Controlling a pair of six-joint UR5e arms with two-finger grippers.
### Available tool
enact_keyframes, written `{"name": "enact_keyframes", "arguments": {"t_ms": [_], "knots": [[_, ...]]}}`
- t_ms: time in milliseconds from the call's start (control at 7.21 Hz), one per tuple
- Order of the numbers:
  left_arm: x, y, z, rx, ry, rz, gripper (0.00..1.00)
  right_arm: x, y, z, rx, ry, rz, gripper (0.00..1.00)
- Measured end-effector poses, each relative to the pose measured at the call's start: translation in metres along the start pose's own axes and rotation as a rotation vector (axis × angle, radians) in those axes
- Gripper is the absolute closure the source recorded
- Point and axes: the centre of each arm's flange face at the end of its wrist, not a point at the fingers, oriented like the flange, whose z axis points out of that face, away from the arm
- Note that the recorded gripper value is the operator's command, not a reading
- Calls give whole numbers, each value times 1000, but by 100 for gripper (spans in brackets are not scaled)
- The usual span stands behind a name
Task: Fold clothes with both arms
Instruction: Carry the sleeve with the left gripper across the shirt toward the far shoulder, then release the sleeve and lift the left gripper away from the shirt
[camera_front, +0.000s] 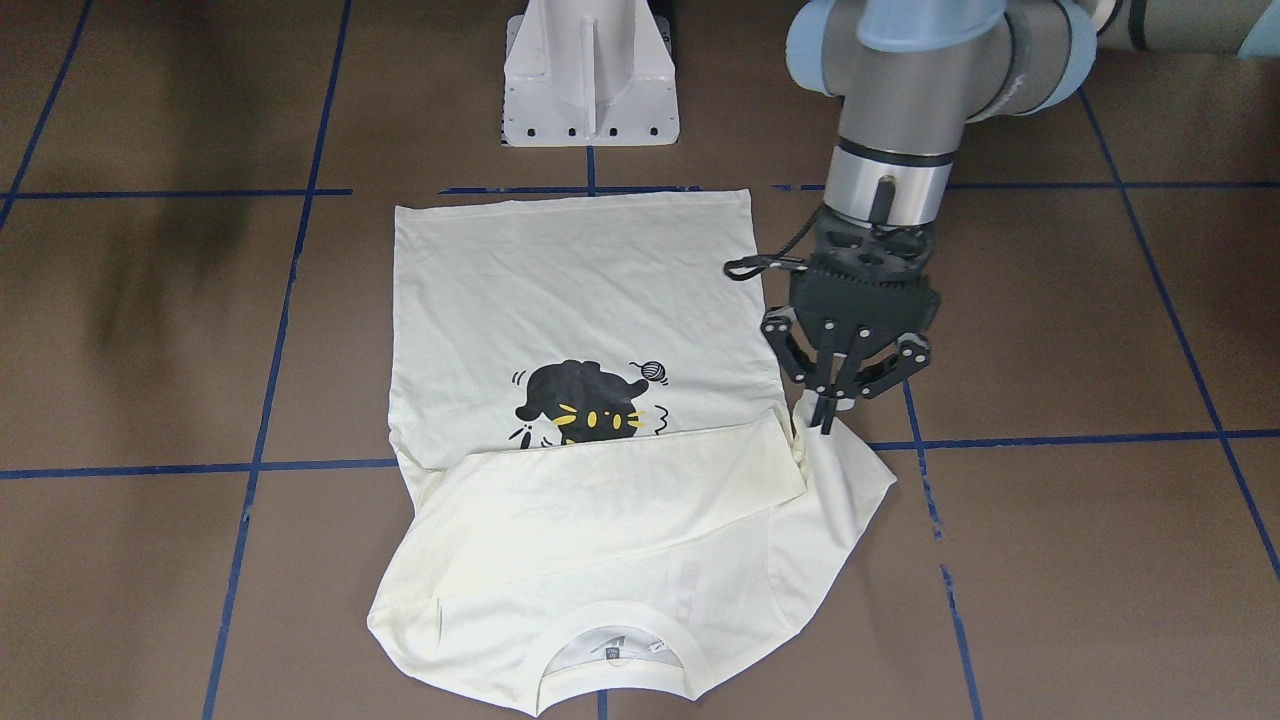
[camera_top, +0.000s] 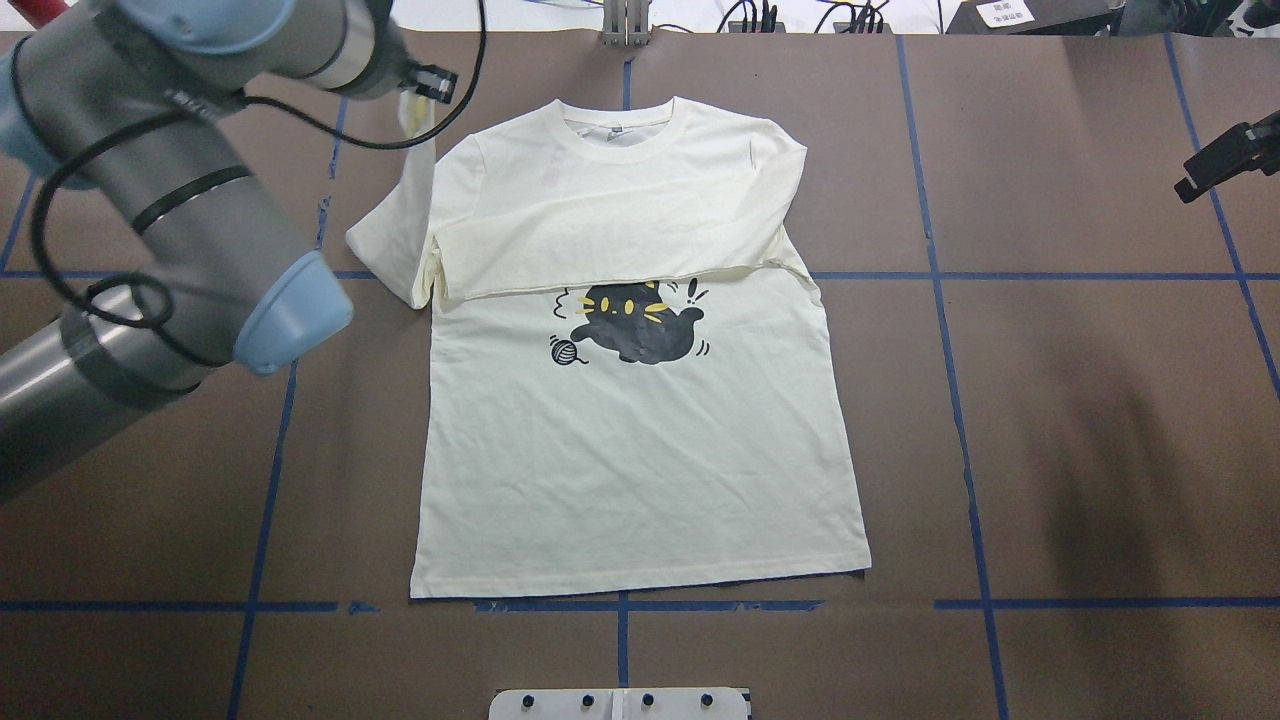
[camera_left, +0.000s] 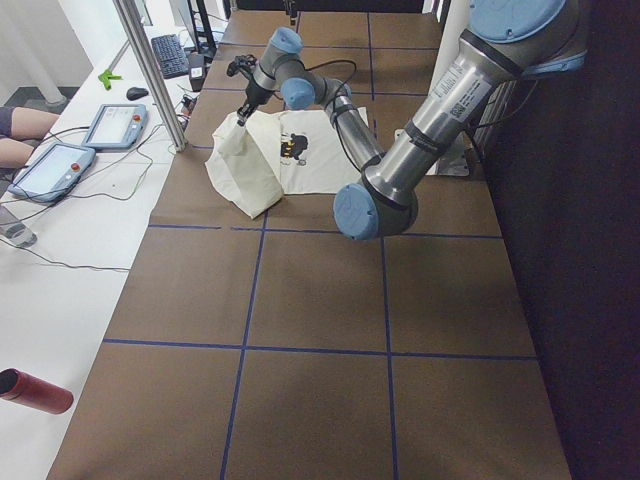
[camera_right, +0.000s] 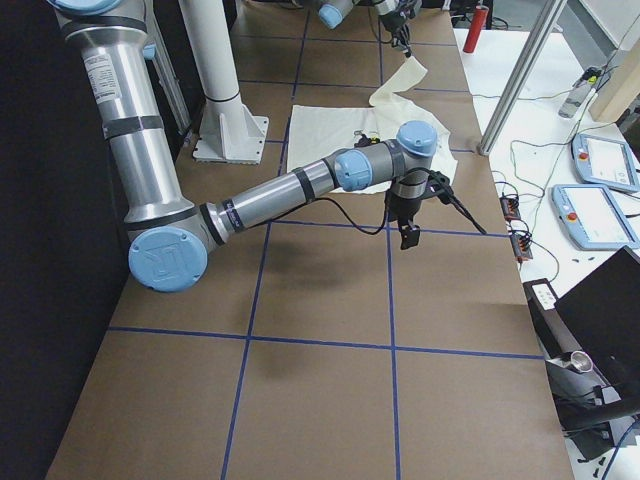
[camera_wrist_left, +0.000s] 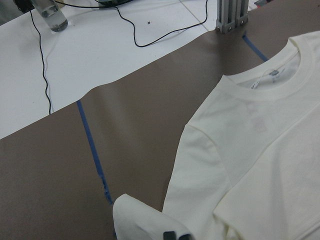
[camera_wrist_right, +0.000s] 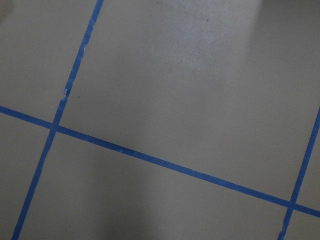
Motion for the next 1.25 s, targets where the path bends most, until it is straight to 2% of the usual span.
{"name": "enact_keyframes", "arguments": {"t_ms": [139,277,416,694,1110,1248], "knots": [[49,-34,5,33,-25,-9,100,3,1,-1,0,1,6,0],[103,-39,15,82,-46,18,100,4,2,-1,2,3,13,0],[150,-24,32,126,-43,50,100,6,2,-2,3,5,18,0],[218,26,78,173,-4,91,100,7,3,-2,2,7,25,0],[269,49,104,180,39,107,100,8,4,-1,1,8,28,0],[285,49,105,182,58,108,28,8,4,-1,0,8,28,0]]}}
